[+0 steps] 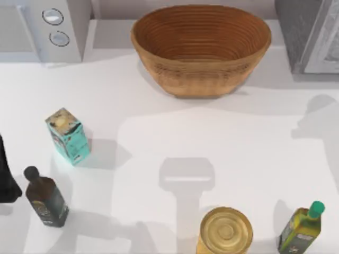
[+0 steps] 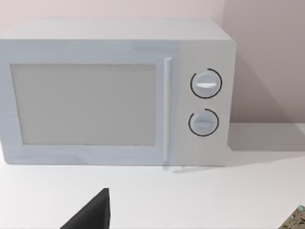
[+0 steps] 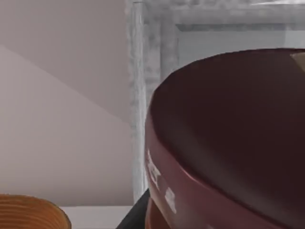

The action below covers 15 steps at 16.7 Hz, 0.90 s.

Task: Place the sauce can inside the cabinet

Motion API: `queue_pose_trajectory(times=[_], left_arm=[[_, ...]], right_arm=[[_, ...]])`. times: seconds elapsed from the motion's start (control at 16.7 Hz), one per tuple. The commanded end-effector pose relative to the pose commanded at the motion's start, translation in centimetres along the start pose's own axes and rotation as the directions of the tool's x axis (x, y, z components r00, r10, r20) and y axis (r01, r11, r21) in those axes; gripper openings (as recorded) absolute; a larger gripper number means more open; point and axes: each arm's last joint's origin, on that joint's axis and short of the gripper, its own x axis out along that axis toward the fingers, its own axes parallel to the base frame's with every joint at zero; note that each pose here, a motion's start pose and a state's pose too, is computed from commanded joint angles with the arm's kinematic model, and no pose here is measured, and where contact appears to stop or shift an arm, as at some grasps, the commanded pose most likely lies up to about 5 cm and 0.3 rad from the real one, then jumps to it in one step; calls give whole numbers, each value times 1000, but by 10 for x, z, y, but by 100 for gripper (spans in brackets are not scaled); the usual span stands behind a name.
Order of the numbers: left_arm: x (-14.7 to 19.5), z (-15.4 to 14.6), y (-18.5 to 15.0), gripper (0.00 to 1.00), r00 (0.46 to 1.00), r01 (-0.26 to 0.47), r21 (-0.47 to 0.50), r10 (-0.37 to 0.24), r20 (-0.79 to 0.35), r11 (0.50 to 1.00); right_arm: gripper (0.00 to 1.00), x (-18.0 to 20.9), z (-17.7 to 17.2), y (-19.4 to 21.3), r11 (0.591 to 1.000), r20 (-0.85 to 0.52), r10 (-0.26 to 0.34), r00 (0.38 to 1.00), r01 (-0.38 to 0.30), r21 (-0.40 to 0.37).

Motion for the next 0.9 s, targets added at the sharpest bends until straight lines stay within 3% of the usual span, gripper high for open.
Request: queue_pose_trajectory(times=[0.42, 0.66, 0.9], left_arm=[[0, 0, 0, 100, 1000, 0, 0, 0, 0, 1000], [0, 0, 0, 100, 1000, 0, 0, 0, 0, 1000], [0, 0, 0, 100, 1000, 0, 0, 0, 0, 1000]], right_arm=[[0, 62, 124, 23, 1000, 13, 7, 1000, -7, -7], [0, 88, 160, 36, 1000, 31, 16, 999, -15, -9], [0, 98, 171, 41, 1000, 38, 20, 999, -20, -10]])
